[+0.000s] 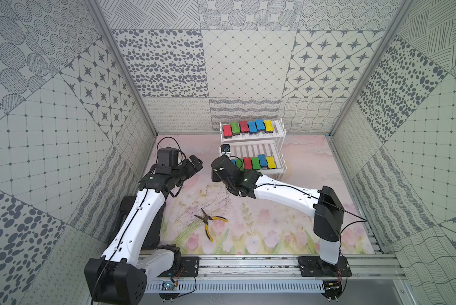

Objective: Remove the whiteboard erasers from the shelf
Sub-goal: Adjust the shelf at the center of the board.

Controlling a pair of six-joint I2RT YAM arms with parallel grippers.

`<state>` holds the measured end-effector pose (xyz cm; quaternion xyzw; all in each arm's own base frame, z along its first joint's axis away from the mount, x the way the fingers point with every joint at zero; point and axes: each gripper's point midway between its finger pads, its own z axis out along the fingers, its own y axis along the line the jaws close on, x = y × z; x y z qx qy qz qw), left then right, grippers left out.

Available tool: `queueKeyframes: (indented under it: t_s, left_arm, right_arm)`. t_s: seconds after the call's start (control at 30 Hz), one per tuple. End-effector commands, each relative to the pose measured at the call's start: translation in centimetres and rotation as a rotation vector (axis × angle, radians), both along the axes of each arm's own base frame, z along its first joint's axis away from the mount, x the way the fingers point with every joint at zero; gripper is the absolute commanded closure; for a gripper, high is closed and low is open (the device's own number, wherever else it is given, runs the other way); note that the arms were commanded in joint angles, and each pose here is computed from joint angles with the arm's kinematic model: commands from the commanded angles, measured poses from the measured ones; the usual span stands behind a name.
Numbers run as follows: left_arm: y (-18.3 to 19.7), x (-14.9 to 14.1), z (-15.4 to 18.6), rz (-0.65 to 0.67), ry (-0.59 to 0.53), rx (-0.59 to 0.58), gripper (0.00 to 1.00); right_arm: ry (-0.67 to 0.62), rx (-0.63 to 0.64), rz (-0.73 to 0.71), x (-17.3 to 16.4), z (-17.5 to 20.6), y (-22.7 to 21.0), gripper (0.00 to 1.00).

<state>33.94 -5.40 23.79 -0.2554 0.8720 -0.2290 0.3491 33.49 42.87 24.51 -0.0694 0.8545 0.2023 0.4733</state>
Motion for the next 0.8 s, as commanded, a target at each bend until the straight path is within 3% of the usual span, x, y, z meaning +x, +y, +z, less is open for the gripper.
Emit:
queueKeyframes:
  t_s: [0.0, 0.2, 0.37, 0.47, 0.6, 0.77]
  left_arm:
    - [-0.3, 0.1, 1.0, -0.036, -0.030, 0.005, 0.01]
    - [-1.6, 0.0, 1.5, -0.096, -0.047, -0.045, 0.01]
    - [-4.6, -0.3, 1.2, -0.193, -0.034, -0.049, 0.12]
    - [-7.0, -1.1, 0.3, -0.249, -0.006, 0.038, 0.12]
    - [-8.9, -2.1, -0.3, -0.303, 0.012, 0.055, 0.11]
    - [-8.9, -2.7, -0.2, -0.339, 0.011, 0.097, 0.08]
  right_arm:
    - [-0.085, 0.069, 0.084, -1.6, 5.2, -1.8, 0.46]
    - [-0.044, 0.050, 0.028, -1.0, 6.3, -13.1, 0.46]
    - [0.024, 0.005, -0.083, 1.5, 5.0, -21.6, 0.45]
    - [0.077, -0.055, -0.124, 3.3, 2.9, -24.5, 0.41]
    - [0.140, -0.094, -0.157, 5.0, 0.1, -26.7, 0.39]
    - [0.197, -0.143, -0.203, 6.4, -2.7, -28.4, 0.36]
